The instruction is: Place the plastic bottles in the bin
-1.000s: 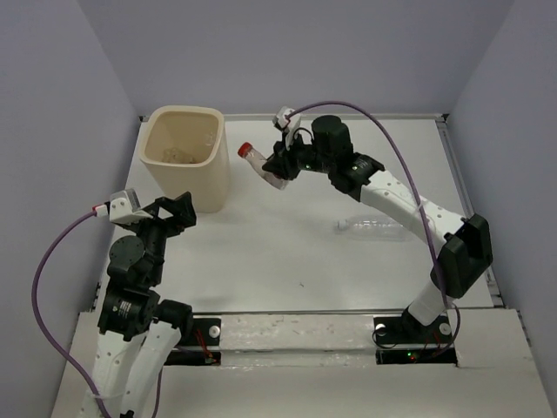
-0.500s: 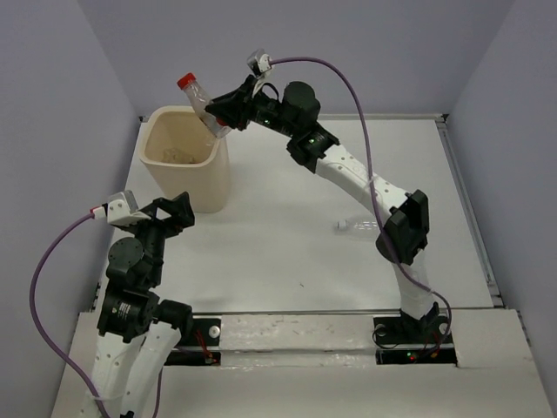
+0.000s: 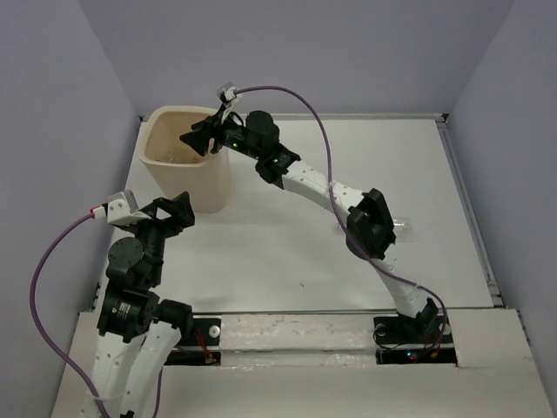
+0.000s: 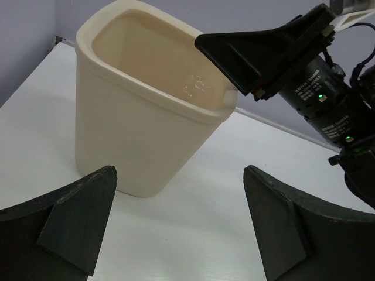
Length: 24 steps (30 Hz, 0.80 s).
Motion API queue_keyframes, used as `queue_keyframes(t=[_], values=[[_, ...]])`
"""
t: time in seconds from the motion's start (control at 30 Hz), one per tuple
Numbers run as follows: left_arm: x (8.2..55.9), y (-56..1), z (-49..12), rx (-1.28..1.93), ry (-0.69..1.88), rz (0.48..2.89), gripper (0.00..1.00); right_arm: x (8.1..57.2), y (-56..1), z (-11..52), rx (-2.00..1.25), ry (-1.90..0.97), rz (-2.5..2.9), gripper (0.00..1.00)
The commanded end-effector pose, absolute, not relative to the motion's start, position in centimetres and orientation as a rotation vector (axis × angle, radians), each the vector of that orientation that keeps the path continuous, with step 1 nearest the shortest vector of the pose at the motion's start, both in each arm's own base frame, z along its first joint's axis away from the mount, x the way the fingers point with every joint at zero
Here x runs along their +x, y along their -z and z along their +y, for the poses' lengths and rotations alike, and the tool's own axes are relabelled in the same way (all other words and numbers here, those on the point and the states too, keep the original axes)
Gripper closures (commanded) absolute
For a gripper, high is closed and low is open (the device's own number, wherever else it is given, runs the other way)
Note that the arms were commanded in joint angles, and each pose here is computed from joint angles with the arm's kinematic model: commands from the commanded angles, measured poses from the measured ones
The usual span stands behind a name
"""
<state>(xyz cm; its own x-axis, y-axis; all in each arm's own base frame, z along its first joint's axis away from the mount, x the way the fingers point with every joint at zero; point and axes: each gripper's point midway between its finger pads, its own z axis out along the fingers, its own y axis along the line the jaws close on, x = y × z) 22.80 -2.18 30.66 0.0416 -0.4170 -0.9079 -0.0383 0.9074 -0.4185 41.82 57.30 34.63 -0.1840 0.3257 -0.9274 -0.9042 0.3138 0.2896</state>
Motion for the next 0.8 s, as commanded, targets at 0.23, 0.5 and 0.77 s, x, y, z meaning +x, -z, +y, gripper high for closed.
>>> queue_keyframes(t=[0.23, 0.5, 0.77], values=[[23.2, -33.1, -7.2, -0.092, 0.483, 1.503, 0.01, 35.0, -45.8, 42.7, -0.463, -1.008, 1.108, 0.43], [23.7, -35.1, -19.2, 0.329, 0.984, 1.553, 0.01, 29.9, -42.7, 19.6, -0.025, -0.67, 1.326, 0.4], [26.2, -29.8, -37.4, 0.699, 0.899, 1.729, 0.01, 20.1, -48.8, 6.9, 0.188, -0.556, 1.14, 0.17]])
